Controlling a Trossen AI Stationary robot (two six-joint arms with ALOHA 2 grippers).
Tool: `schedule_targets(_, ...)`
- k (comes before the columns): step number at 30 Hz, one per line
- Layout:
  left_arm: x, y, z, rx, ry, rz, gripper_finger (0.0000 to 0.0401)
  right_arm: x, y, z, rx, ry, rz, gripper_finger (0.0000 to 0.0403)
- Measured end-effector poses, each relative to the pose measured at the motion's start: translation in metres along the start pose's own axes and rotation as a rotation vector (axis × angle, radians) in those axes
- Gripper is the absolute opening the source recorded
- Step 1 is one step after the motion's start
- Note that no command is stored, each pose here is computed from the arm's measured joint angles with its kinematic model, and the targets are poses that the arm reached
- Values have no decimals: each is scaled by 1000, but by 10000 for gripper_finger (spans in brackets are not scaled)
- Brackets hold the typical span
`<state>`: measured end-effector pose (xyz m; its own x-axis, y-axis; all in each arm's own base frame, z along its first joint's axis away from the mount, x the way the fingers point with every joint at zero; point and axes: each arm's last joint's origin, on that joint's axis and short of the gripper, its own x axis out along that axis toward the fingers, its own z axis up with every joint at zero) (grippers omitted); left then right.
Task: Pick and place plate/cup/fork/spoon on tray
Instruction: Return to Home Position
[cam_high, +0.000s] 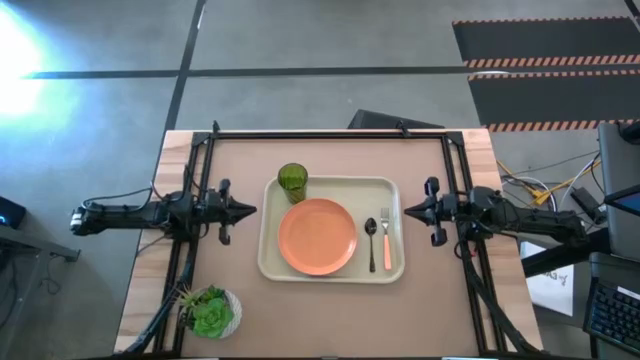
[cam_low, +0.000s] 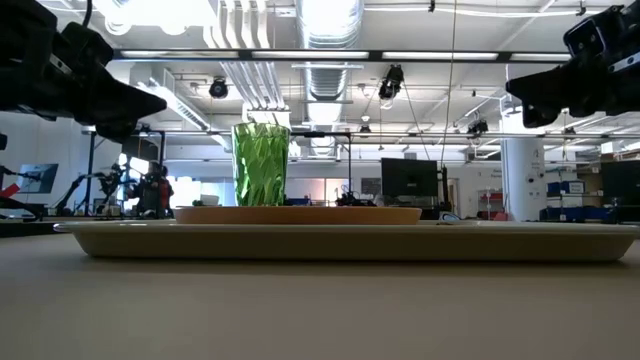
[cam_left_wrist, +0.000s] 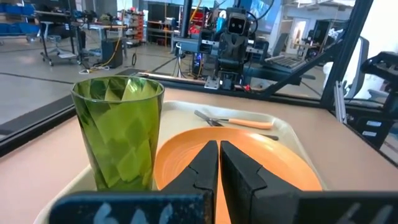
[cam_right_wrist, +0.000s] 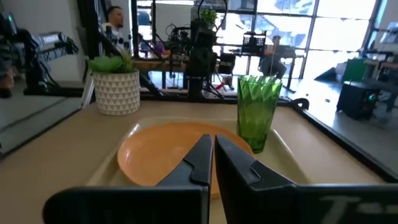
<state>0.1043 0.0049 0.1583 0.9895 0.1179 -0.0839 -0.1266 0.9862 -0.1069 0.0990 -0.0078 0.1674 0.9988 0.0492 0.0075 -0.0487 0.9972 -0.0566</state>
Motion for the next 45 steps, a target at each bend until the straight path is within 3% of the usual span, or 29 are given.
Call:
schedule_targets(11,-1,3,2,-2,-24,28,0,6,-1,-9,3,112,-20,9)
schedule_targets(20,-3,2,3,42,-41,13,0,6,-1,-9,10,111,-20,9)
schedule_targets(28,-3,2,4,43,-52,13,0,6,-1,-9,100,110,-23,9)
schedule_targets(45,-3,2,6,39,-68,11,0,6,-1,-9,100,110,-23,9)
